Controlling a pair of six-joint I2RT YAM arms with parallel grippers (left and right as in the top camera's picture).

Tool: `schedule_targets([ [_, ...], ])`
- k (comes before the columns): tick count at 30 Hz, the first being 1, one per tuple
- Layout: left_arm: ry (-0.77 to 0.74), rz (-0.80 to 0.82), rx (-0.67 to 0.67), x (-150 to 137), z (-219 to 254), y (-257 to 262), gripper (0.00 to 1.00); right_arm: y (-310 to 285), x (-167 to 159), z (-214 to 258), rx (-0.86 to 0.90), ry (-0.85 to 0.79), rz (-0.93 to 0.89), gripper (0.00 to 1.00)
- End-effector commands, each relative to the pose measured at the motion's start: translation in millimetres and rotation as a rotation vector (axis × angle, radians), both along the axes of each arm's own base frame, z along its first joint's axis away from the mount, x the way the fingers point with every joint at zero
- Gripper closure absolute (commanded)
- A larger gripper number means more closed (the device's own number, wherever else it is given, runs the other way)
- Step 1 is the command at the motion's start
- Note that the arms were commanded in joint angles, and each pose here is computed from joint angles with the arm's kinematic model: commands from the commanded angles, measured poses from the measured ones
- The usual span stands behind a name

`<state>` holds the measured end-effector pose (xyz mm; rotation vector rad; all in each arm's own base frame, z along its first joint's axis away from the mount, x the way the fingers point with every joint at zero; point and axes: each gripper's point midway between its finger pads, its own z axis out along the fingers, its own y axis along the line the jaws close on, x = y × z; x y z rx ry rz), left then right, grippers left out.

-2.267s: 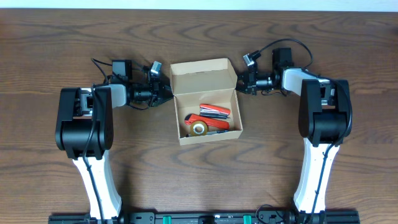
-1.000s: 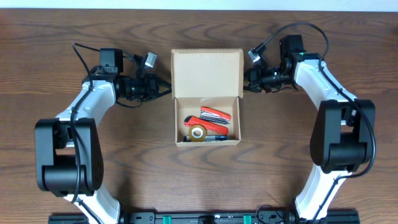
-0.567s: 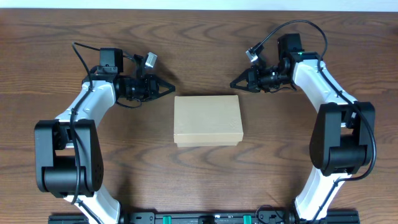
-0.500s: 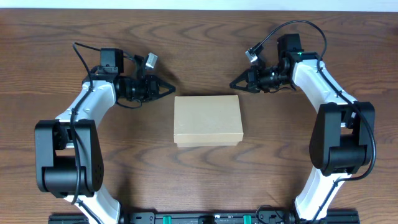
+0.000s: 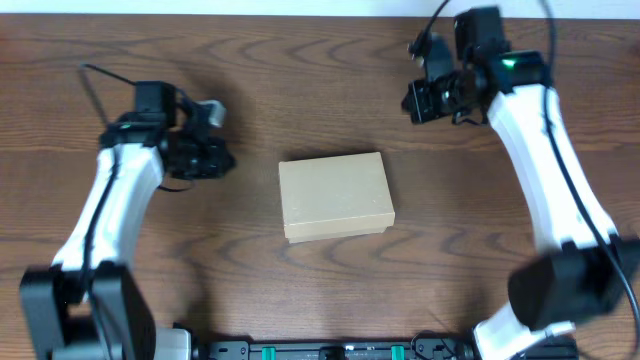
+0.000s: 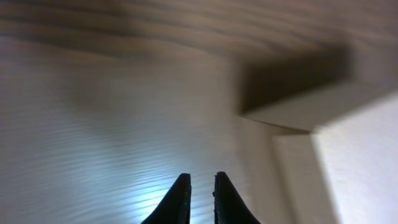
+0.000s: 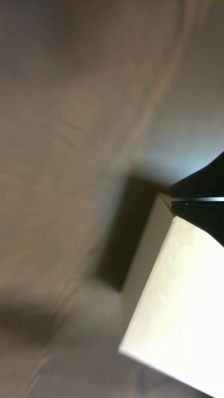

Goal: Pack container
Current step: 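Press the closed lid down with the right gripper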

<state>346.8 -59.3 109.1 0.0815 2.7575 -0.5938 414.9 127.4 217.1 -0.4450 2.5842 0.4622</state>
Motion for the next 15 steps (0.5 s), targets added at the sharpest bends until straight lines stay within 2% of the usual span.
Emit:
schedule_targets([
  [1,-0.080,0.188,0.274,4.9,23.9,63.3,0.80,1.2,-7.4,44.8,-0.126,-0.166,0.043,0.97],
  [3,-0.111,0.227,0.347,2.4,35.3,78.4,0.70,17.1,-20.8,53.0,-0.136,-0.190,0.115,0.97],
  [6,-0.128,0.262,0.420,-2.0,44.2,91.8,0.62,39.4,-39.0,50.4,-0.144,-0.168,0.188,0.99],
  [7,-0.125,0.264,0.429,-3.0,44.2,93.2,0.56,48.0,-45.8,47.1,-0.150,-0.154,0.214,0.99],
  [9,-0.110,0.266,0.439,-6.3,42.4,94.9,0.32,58.5,-54.5,38.7,-0.185,-0.120,0.206,0.99],
  [13,-0.097,0.269,0.443,-9.1,41.3,95.6,0.34,66.1,-62.2,20.1,-0.338,-0.100,0.081,0.98],
  [15,-0.098,0.272,0.443,-9.0,41.4,95.7,0.35,74.0,-66.0,13.9,-0.353,-0.105,0.066,0.99],
])
